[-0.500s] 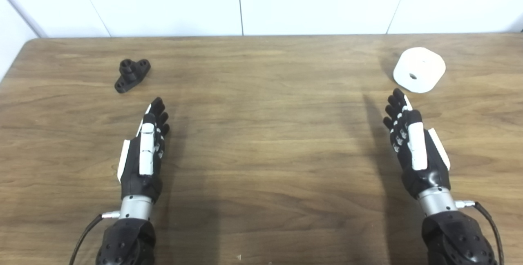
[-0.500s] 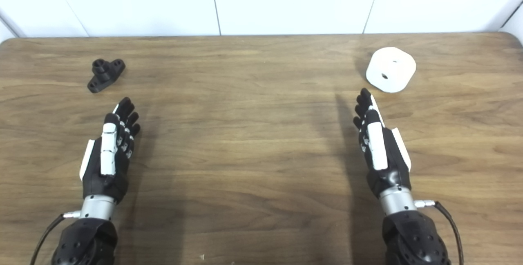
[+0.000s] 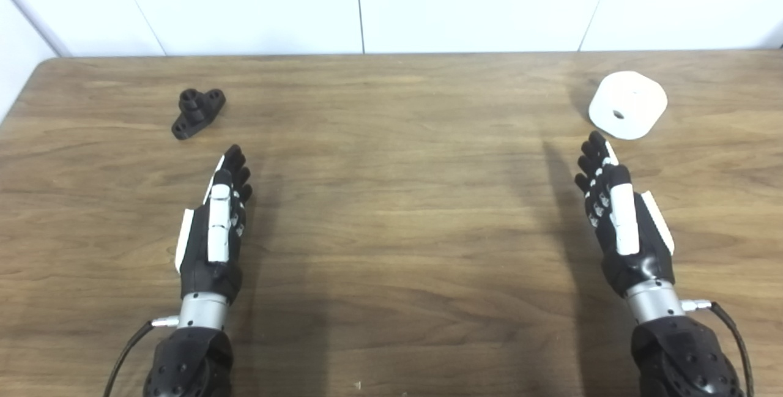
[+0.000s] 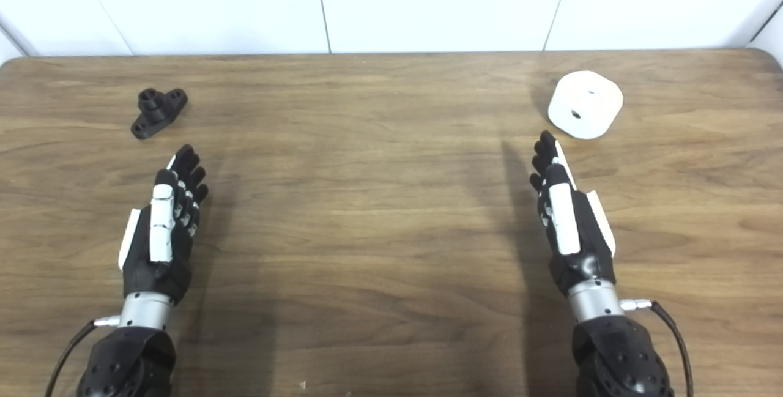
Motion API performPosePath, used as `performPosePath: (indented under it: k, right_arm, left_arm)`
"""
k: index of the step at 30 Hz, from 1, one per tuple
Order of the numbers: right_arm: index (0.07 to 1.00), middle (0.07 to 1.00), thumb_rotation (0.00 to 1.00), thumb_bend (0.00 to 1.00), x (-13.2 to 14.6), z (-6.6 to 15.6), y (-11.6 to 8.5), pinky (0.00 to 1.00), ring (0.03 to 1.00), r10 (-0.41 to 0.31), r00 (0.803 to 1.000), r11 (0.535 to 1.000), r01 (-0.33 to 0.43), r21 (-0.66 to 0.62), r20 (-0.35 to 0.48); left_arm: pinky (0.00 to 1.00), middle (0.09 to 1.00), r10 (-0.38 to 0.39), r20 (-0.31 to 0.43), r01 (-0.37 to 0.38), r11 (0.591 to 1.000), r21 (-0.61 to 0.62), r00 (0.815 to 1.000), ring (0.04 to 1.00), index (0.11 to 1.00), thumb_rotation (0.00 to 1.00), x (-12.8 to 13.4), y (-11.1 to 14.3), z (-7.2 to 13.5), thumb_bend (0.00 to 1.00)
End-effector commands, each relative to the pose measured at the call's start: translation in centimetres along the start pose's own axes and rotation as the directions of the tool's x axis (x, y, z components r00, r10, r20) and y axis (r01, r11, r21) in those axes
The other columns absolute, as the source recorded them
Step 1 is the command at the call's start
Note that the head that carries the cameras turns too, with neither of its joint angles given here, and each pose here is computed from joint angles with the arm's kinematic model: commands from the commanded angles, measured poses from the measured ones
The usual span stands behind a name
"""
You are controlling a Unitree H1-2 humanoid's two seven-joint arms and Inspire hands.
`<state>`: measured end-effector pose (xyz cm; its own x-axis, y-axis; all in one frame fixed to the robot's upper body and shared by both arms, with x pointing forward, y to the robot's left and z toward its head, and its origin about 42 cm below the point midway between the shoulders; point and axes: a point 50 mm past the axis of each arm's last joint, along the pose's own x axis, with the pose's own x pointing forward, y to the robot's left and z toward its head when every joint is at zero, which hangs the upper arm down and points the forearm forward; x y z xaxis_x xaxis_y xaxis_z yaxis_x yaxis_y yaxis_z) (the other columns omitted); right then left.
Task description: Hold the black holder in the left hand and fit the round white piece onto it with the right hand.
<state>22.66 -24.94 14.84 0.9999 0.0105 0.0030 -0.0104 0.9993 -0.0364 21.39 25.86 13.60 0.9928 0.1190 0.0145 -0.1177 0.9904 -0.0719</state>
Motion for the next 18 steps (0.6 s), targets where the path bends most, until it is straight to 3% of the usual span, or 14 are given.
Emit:
performPosePath:
  k: [1,14,18]
  right_arm:
    - [0.998,1.000,1.00,0.65,-1.6,-0.4,-0.8,1.00,1.000,0.002,1.000,1.000,-0.002,-0.012,0.007]
    - [0.998,1.000,1.00,0.68,-2.0,-2.3,-2.8,1.00,1.000,0.005,1.000,1.000,-0.005,-0.007,-0.010]
    - [1.000,1.000,1.00,0.65,-1.9,-3.0,-3.3,1.00,1.000,0.010,1.000,1.000,-0.010,-0.002,-0.008]
  left_arm:
    - [0.99,0.976,0.001,0.007,-0.001,1.000,0.017,1.000,0.983,0.964,0.94,-1.5,0.4,-0.3,0.45]
    - [0.97,0.964,0.012,0.001,-0.012,0.999,0.034,1.000,0.971,0.940,0.94,-2.0,-1.8,-1.7,0.44]
    - [0.97,0.960,0.015,0.004,-0.015,0.999,0.039,1.000,0.968,0.937,0.93,-2.0,-2.4,-2.2,0.43]
